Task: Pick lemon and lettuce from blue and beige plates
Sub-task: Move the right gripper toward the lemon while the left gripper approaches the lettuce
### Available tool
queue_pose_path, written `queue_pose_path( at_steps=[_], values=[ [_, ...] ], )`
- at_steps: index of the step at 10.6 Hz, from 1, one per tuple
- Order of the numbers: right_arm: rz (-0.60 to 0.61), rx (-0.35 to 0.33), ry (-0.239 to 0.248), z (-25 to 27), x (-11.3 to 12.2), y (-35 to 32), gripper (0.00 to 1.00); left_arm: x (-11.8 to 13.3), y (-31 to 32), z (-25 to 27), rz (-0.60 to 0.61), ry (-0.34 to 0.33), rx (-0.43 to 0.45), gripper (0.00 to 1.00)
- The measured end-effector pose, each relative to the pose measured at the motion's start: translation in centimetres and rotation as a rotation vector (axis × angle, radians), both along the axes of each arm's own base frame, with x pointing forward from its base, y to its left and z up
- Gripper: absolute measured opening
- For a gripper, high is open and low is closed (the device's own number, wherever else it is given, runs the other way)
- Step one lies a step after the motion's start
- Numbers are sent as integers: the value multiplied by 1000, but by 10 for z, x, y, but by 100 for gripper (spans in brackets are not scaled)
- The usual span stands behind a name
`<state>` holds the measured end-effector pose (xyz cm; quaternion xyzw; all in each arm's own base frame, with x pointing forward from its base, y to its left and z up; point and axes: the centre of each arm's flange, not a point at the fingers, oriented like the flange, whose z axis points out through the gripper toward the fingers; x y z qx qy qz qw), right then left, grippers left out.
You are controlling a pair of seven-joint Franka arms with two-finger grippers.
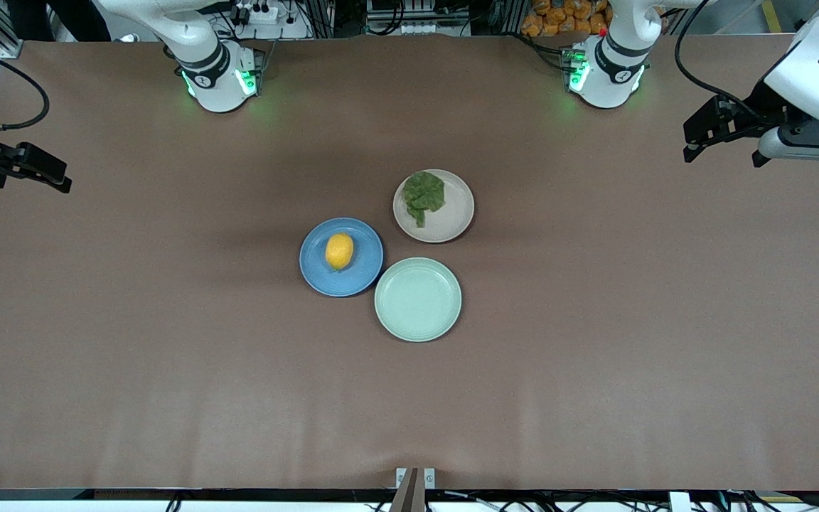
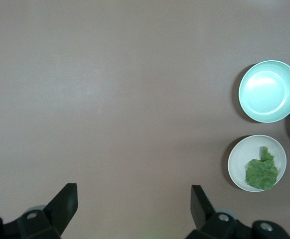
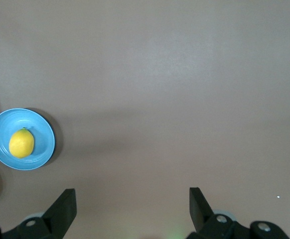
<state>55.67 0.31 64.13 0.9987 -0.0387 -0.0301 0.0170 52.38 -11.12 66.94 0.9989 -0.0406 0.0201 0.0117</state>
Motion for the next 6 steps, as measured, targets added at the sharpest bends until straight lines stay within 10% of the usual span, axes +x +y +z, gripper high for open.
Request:
queue_pose_path(
  at_steps=[6],
  values=[
    [5,0,5,-3,1,3,100,2,0,-3,1,5,1,100]
  ],
)
